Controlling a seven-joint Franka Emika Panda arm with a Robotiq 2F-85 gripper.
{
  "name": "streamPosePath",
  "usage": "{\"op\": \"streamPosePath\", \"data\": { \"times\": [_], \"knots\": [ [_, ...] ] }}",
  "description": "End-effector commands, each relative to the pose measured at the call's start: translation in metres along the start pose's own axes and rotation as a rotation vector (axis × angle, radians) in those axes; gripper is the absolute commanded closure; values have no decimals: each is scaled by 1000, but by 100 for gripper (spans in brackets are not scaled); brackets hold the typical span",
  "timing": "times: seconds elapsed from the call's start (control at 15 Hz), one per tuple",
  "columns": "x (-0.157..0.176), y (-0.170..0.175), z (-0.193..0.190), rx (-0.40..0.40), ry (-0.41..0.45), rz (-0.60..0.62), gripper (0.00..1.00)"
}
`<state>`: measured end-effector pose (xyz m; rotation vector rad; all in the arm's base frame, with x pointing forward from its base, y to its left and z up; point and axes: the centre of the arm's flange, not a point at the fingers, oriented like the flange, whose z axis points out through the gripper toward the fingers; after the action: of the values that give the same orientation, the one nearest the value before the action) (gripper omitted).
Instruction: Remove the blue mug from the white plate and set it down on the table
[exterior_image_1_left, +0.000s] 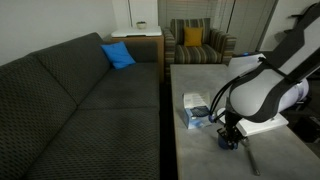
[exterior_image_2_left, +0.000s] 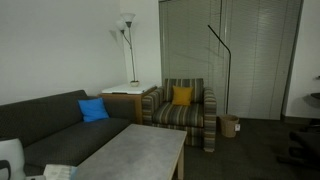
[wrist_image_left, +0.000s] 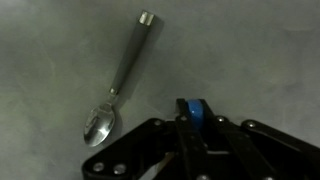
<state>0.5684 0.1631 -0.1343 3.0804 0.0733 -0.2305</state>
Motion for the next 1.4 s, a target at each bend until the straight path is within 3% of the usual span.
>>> {"op": "streamPosePath", "data": {
  "times": [0.0, 1.0, 1.2, 1.33],
  "knots": [
    [-4, 2, 37, 56, 37, 35, 97],
    [-17, 1, 49, 75, 44, 57, 97],
    [-17, 2, 48, 74, 45, 57, 84],
    [-19, 2, 52, 74, 49, 56, 59]
  ]
}}
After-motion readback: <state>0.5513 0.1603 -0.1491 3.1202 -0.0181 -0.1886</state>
